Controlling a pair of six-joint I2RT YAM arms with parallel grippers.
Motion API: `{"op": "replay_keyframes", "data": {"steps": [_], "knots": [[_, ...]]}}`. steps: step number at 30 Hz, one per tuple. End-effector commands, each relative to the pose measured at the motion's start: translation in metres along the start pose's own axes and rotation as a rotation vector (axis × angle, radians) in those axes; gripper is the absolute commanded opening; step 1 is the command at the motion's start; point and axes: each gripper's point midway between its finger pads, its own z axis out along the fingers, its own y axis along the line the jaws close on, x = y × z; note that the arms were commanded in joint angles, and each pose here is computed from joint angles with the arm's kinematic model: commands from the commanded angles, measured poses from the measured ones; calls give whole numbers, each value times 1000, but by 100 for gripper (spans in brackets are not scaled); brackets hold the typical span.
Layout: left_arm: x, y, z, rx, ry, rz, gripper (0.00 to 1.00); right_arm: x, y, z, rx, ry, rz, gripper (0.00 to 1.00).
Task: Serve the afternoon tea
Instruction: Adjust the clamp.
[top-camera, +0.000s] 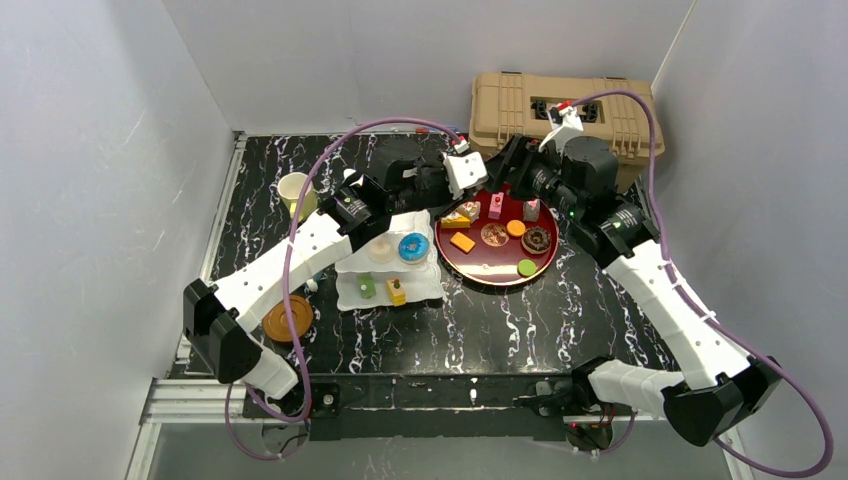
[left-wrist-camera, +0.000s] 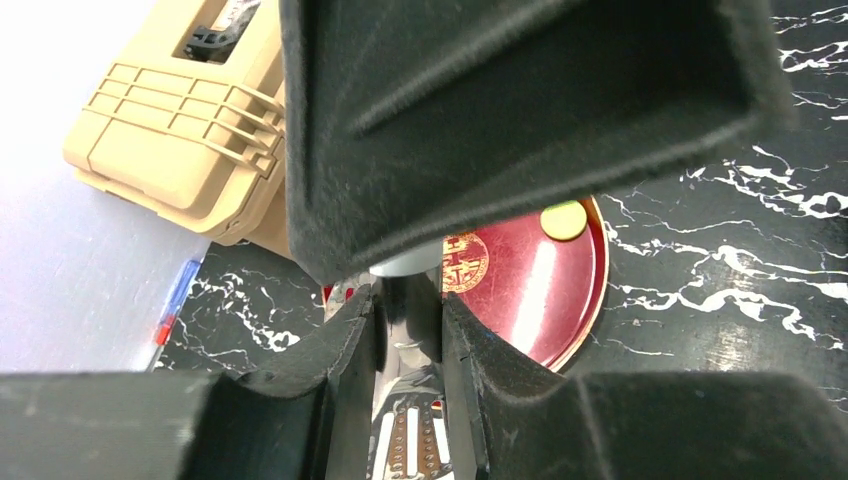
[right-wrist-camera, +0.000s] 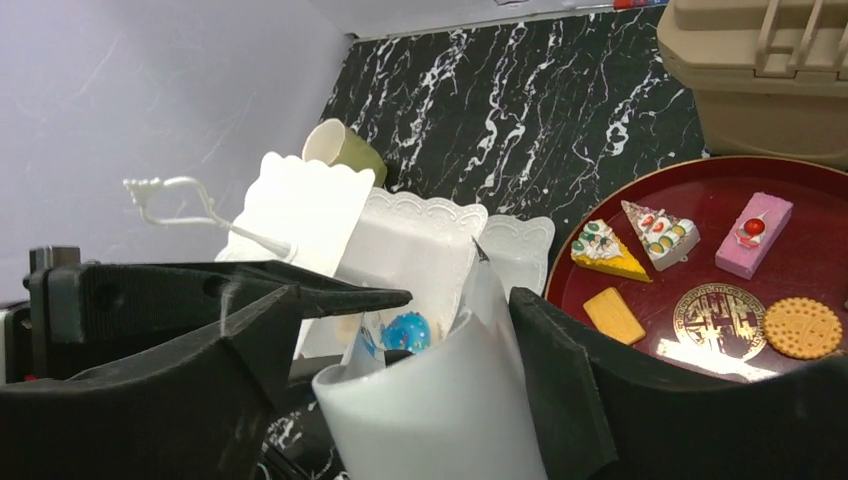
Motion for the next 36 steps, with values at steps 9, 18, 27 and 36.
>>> {"op": "replay_keyframes", "data": {"steps": [9,18,27,36], "knots": [[-47,-21,-27,118,-150,-51,0,-11,31,-37,-171,-55,-225,98],[-64,-32,-43,178,-198,-87,0,-3,44,-34,-263,-4,-223,98],[-58,-17,-40,114,-190,-81,0,-14,45,-45,-246,-92,-118,98],[-63,-15,-44,119,-201,-98,0,-12,43,-47,-247,-100,-120,98]]}}
